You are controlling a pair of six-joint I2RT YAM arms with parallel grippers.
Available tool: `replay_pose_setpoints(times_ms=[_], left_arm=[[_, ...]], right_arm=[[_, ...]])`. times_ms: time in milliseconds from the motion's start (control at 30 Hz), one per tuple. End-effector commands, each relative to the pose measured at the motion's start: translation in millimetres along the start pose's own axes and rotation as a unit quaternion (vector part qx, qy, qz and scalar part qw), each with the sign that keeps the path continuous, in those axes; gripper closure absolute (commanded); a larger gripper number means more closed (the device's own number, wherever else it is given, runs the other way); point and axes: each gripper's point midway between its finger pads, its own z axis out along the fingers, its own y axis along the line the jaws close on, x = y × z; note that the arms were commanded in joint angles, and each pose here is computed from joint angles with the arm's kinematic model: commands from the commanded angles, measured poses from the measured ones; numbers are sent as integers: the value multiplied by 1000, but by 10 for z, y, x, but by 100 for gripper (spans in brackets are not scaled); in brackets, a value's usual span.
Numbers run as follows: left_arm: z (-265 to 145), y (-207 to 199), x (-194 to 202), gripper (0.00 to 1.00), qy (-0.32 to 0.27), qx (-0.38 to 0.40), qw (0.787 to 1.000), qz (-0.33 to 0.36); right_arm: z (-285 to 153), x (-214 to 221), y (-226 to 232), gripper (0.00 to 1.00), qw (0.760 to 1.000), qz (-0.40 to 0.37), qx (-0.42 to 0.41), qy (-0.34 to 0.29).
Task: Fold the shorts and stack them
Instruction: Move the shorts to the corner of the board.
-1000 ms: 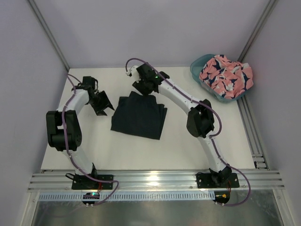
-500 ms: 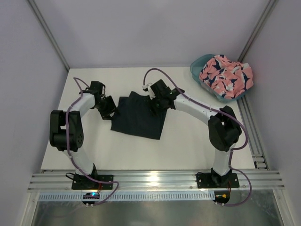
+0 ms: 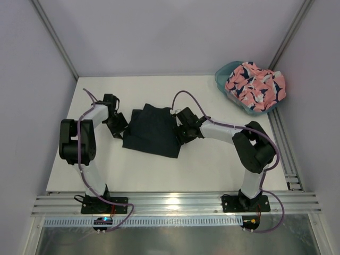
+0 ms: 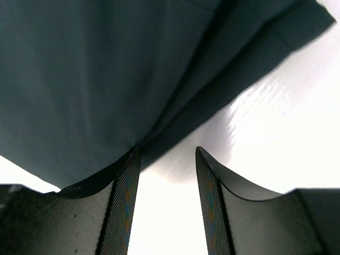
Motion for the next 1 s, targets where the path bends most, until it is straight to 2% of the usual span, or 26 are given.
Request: replay_pose_setpoints(times_ms=[0,133,267,333,433,500,633,733,967], left_arm=[[-204,-81,-141,50,-27,29,999,6],[-499,-506,-251,47,-50,116,990,55],[-573,-777,-287,47,-45,145,981,124],[-566,-824,-297,48,-54,121,977,166],[-603,-1020,-242,48,-62,120,958,254],[-567,-1155,-258,48,-68,140,949,276],[-469,-1417,-226,51,-53,195,936,288],[-475,-1663,-135,53,-25,262,919,294],[-83,-1535,-327,53,-7,205,949,238]], right_arm=[[-137,-242,20,51,998,13,1,-60],[-267,-353,48,51,998,6,-3,-70],[-422,-436,73,51,997,0,-6,-74],[-471,-445,80,51,997,1,-7,-75],[-581,-457,117,51,996,3,-15,-83],[-672,-486,128,51,996,3,-19,-90],[-869,-587,92,51,994,-1,-6,-110],[-1023,-657,106,51,992,-7,-8,-127],[-1139,-672,108,51,990,-13,-9,-137]])
